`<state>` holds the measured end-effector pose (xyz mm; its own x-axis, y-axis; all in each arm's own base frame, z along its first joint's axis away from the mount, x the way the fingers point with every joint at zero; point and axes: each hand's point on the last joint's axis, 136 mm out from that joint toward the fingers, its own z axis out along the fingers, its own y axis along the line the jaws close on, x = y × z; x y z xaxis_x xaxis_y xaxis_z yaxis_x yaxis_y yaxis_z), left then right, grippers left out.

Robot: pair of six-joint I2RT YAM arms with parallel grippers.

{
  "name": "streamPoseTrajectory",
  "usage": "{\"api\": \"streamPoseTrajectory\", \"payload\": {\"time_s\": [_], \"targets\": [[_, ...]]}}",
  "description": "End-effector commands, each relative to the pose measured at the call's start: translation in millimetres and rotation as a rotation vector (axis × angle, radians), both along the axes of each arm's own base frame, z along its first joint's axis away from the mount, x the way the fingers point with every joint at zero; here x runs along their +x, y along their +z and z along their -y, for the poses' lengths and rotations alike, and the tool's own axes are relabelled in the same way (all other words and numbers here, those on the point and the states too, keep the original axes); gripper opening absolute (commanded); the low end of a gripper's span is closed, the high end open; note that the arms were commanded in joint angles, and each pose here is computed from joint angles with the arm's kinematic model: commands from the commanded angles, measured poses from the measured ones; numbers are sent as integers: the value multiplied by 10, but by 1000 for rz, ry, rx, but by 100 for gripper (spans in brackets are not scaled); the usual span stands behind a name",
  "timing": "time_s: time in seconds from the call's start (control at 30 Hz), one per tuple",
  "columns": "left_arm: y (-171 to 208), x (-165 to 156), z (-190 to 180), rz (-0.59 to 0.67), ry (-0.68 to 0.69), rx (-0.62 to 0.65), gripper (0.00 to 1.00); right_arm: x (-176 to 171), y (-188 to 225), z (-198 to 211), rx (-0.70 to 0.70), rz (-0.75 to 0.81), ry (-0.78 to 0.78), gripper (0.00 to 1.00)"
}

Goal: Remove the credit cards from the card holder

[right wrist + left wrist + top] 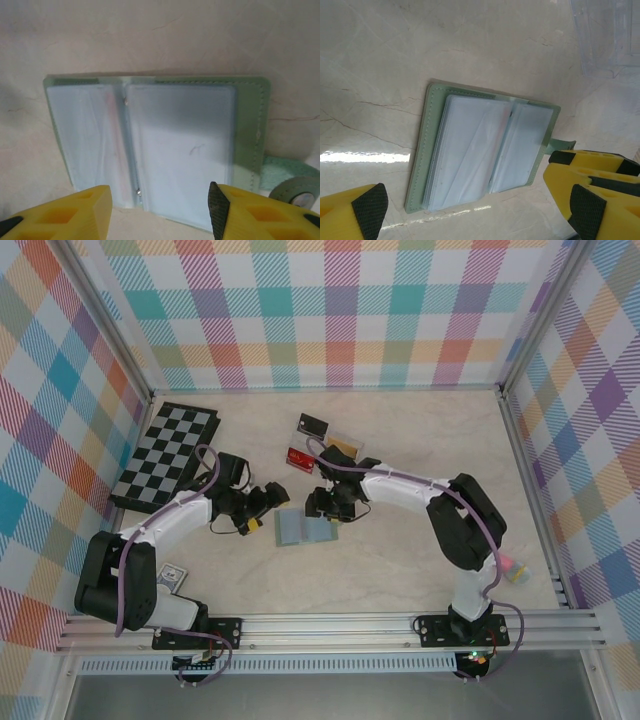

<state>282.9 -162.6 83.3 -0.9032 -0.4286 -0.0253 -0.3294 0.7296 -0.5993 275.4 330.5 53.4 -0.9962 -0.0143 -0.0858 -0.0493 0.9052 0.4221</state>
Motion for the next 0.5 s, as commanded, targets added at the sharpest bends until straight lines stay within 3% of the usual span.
{"api": "streamPoseTrajectory", "payload": {"time_s": [0.0,0.1,0.27,0.47], "targets": [[-66,-30,25,-27,-6,-25,92,-19,-76,87,-79,-9,2,55],[-77,-16,85,-28,-21,-46,81,-13,-114,102,-94,-13,-1,54],[-134,-14,143,-45,-37,-50,73,-16,-187,114,-115,-27,3,54],[-216,-4,214,-64,-49,-55,59,-22,-228,69,-105,-43,18,46]]}}
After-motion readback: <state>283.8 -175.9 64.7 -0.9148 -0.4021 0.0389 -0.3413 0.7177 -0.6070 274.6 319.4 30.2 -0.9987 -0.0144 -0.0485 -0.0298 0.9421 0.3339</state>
